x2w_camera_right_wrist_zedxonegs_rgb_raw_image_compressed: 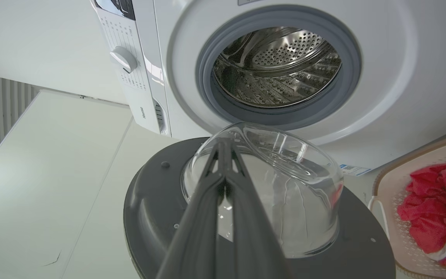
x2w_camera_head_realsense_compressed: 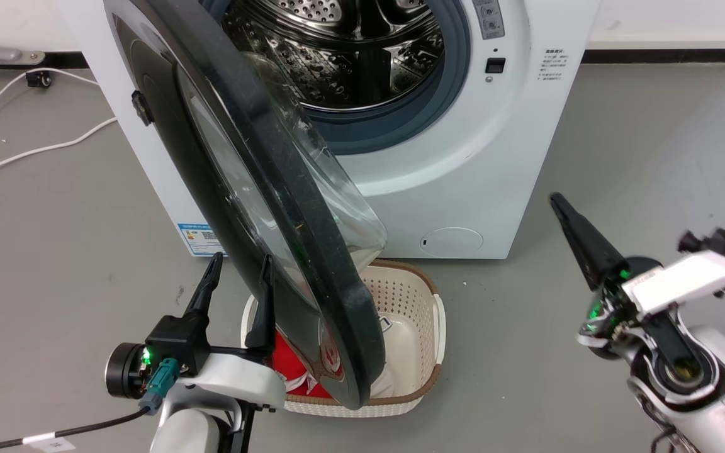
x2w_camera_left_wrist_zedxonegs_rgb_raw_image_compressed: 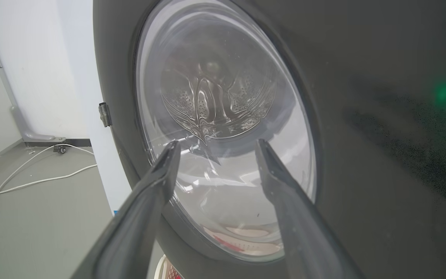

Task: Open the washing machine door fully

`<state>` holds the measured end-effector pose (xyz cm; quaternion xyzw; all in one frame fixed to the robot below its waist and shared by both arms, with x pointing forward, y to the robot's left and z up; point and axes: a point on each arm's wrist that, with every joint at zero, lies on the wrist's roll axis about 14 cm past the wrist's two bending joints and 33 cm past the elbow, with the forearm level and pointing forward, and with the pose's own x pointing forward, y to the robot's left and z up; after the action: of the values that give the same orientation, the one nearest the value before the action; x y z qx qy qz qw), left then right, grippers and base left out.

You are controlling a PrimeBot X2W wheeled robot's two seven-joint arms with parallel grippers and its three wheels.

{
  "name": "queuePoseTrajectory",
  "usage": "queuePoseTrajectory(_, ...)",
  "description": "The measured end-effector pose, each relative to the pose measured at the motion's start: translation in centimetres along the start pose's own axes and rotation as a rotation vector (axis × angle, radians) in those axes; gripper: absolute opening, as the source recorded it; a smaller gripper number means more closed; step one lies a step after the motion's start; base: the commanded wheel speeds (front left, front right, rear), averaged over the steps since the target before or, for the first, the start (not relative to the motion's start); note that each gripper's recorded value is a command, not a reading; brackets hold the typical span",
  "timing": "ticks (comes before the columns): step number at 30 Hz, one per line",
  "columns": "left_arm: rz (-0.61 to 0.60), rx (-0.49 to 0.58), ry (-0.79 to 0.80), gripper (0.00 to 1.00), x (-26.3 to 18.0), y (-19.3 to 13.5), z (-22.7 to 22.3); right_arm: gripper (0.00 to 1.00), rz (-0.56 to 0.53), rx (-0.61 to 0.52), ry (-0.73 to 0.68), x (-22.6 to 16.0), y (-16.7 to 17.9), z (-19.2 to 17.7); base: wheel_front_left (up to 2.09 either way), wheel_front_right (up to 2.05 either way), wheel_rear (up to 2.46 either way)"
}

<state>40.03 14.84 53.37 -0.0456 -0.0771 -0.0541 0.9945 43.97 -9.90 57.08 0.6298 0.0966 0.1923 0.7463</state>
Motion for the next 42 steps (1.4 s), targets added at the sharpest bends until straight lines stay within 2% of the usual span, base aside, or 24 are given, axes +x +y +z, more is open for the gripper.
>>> queuePoseTrajectory(3,0.003,-0.002,0.005,1.00,-0.3,0.0,-0.1,0.00,-0.034,-0.041,-0.086,-1.6,-1.3,1.5,0.00,0.00,0.00)
queuePoseTrajectory(4,0.003,-0.001,0.003,1.00,-0.3,0.0,-0.1,0.07,-0.042,-0.053,-0.106,-2.0,-1.6,1.8,0.00,0.00,0.00)
queuePoseTrajectory(5,0.004,-0.001,0.002,1.00,-0.3,0.1,0.0,0.39,-0.051,-0.072,-0.121,-2.5,-2.0,2.1,0.00,0.00,0.00)
queuePoseTrajectory(6,0.005,-0.002,0.002,1.00,-0.3,0.1,0.0,0.79,-0.062,-0.092,-0.138,-2.9,-2.4,2.5,0.00,0.00,0.00)
queuePoseTrajectory(7,0.009,-0.002,0.003,1.00,-0.3,0.2,-0.1,1.00,-0.076,-0.119,-0.154,-3.3,-2.9,3.0,0.00,0.00,0.00)
queuePoseTrajectory(11,0.014,-0.003,0.000,1.00,-0.2,0.2,0.0,1.00,-0.121,-0.223,-0.223,-4.8,-4.4,5.0,0.00,0.00,0.00)
queuePoseTrajectory(16,0.012,-0.004,0.004,1.00,-0.4,0.1,-0.2,1.00,-0.167,-0.411,-0.345,-6.5,-5.5,7.7,0.00,0.00,0.00)
queuePoseTrajectory(20,0.009,-0.005,0.003,1.00,-0.3,-0.1,-0.1,1.00,-0.183,-0.621,-0.419,-7.5,-4.9,9.2,0.00,0.00,0.00)
queuePoseTrajectory(27,0.008,-0.005,0.002,1.00,-0.2,-0.1,-0.1,1.00,-0.192,-1.018,-0.472,-8.7,-2.5,8.8,0.00,0.00,0.00)
queuePoseTrajectory(33,0.010,-0.001,-0.003,1.00,-0.2,0.1,0.1,1.00,-0.220,-1.314,-0.389,-9.2,-1.0,6.7,0.00,0.00,0.00)
queuePoseTrajectory(37,0.014,0.004,-0.008,1.00,-0.2,0.2,0.2,1.00,-0.237,-1.418,-0.310,-9.7,-1.2,4.7,0.00,0.00,0.00)
queuePoseTrajectory(42,0.013,0.007,-0.013,1.00,-0.3,0.2,0.4,1.00,-0.264,-1.443,-0.269,-10.6,-2.0,3.9,0.00,0.00,0.00)
